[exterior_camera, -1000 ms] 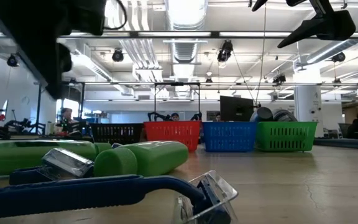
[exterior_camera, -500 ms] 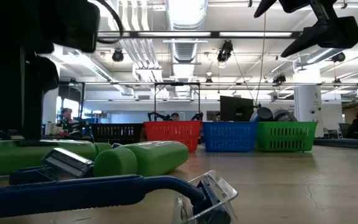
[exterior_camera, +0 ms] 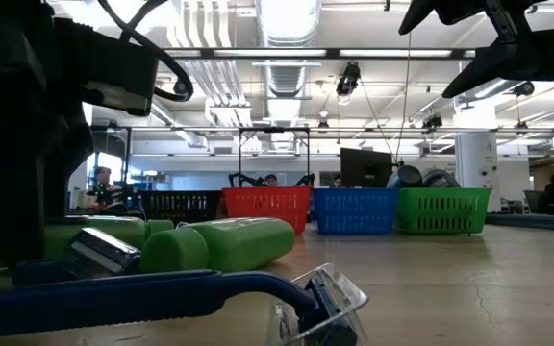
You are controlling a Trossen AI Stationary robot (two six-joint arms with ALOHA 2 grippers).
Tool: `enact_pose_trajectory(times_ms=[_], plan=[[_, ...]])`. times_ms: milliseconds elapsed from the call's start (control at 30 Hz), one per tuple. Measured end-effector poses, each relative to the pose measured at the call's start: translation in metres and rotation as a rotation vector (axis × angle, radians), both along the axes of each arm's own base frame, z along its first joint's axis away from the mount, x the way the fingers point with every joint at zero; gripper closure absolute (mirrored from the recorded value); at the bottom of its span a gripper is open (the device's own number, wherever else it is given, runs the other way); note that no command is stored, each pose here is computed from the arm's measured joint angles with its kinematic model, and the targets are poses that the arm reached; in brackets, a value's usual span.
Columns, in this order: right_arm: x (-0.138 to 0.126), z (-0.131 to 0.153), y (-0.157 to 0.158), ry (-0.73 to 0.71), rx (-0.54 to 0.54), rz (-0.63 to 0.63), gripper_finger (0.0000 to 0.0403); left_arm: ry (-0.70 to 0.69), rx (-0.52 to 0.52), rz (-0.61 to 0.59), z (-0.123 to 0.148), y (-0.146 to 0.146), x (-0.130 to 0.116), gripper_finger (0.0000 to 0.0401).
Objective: Pick & Place Travel size toiletries
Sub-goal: Put the green shampoo into the red basket
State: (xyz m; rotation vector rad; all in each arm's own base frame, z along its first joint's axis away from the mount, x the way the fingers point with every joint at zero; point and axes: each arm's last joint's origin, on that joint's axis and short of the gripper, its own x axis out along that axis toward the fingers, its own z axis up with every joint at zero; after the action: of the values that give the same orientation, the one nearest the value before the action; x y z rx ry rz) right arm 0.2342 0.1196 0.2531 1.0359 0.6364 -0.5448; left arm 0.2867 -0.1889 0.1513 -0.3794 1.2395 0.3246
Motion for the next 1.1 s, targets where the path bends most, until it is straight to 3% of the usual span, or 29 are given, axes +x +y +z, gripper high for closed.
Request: enact_pose_trajectory(times_ms=[167,233,467,667,867,1100], plan=[[0.0,0.001,0.0,-0.001,-0.01,0.01,0.0039,-0.026,0.025,0.013,0.003,0.003,0.001,0.0254],[-0.001,0.001,0.0,-0.002,-0.01,0.011,0.0039,-0.046,0.032,0.027,0.007,0.006,0.002,0.0268],[-0.003,0.006,-0.003,-0.02,-0.014,0.011,0.0039,-0.235,0.016,0.197,0.057,0.029,0.012,0.0266],[-0.004,0.009,-0.003,-0.029,-0.017,0.014,0.0039,-0.5,0.032,0.508,0.093,0.092,0.041,0.0249],[-0.004,0.009,-0.004,-0.031,-0.015,0.011,0.0039,-0.576,0.02,0.71,0.089,0.168,0.066,0.0252],[-0.004,0.009,-0.004,-0.035,0.0,-0.002,0.0039,-0.498,-0.023,0.724,0.077,0.209,0.072,0.0251]])
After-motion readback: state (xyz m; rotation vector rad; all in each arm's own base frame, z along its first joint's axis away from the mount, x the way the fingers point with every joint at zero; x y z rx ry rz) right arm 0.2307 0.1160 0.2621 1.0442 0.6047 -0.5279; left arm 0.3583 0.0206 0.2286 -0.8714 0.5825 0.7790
